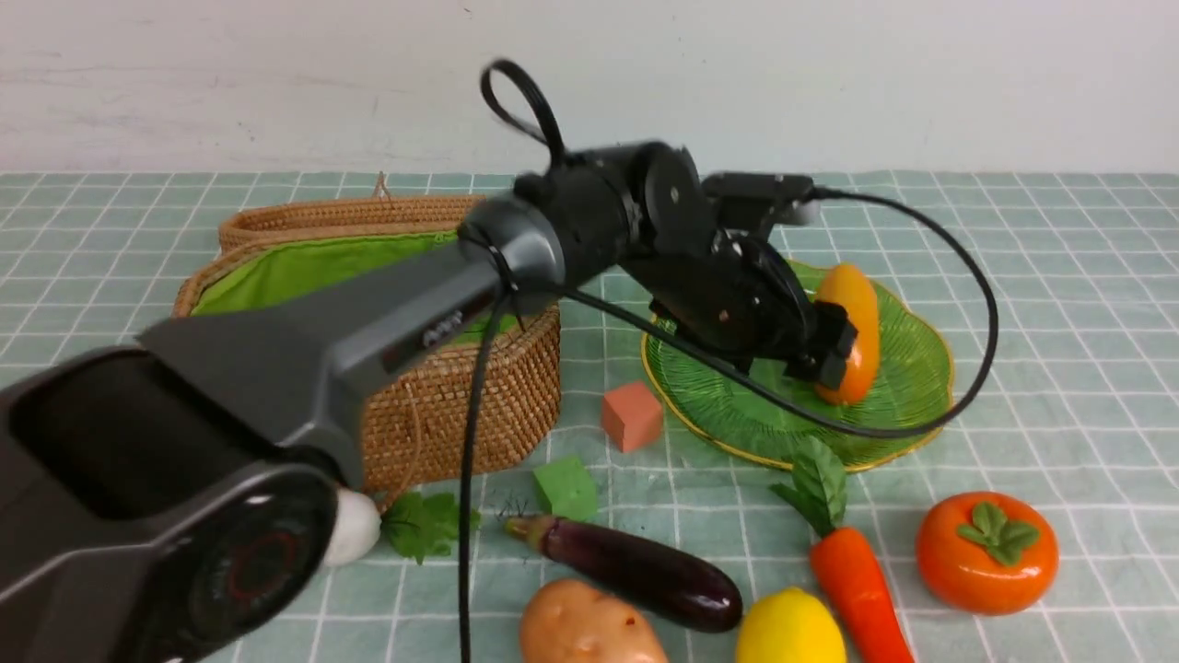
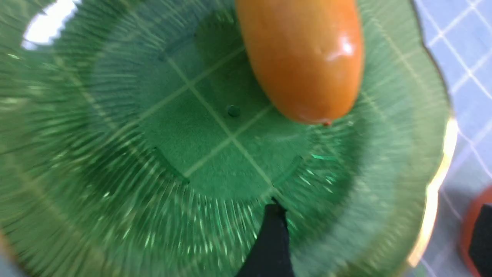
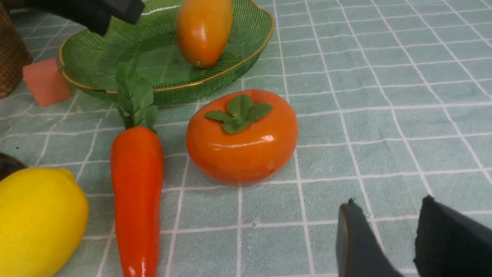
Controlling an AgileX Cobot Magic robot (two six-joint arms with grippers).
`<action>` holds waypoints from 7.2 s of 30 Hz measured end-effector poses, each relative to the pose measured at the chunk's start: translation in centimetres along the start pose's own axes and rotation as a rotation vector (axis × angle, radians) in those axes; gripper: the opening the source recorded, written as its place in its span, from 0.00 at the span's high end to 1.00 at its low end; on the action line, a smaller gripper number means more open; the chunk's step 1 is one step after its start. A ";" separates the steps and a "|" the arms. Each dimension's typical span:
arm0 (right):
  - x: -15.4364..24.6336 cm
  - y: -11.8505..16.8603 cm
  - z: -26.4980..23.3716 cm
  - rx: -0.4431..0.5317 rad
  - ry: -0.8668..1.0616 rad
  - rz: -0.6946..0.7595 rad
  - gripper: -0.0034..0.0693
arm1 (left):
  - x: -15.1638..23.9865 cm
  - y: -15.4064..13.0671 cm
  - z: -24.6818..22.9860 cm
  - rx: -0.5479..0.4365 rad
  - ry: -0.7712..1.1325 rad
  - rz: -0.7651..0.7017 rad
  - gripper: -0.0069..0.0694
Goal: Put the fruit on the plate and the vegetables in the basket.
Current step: Take a daikon with your left arm and place it on the basket on the left, then grab a potato with your left arm and place it in the basket on the left
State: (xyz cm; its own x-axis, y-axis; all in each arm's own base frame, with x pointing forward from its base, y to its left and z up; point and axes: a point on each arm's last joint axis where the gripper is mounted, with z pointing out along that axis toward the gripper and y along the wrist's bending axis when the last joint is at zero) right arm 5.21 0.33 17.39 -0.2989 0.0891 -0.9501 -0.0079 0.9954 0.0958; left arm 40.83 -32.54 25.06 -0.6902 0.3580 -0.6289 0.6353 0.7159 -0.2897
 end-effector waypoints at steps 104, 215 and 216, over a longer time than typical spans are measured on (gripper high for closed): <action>0.0 0.0 0.0 0.000 0.000 0.000 0.62 | 23.6 0.4 -14.9 -0.208 0.486 0.689 0.27; 0.0 0.0 0.0 0.000 0.000 0.000 0.62 | 16.2 -3.1 -5.3 0.127 0.689 0.917 0.18; 0.0 0.0 0.0 0.000 0.000 0.000 0.62 | 15.9 -3.2 -5.5 0.125 0.697 0.902 0.18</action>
State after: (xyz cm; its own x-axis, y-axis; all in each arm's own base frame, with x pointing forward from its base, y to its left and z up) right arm 5.21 0.33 17.39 -0.2989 0.0892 -0.9501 -0.0079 0.9954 0.0960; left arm 25.95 -25.82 19.95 0.0170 0.9927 -0.1195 0.9993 -0.0208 -0.0307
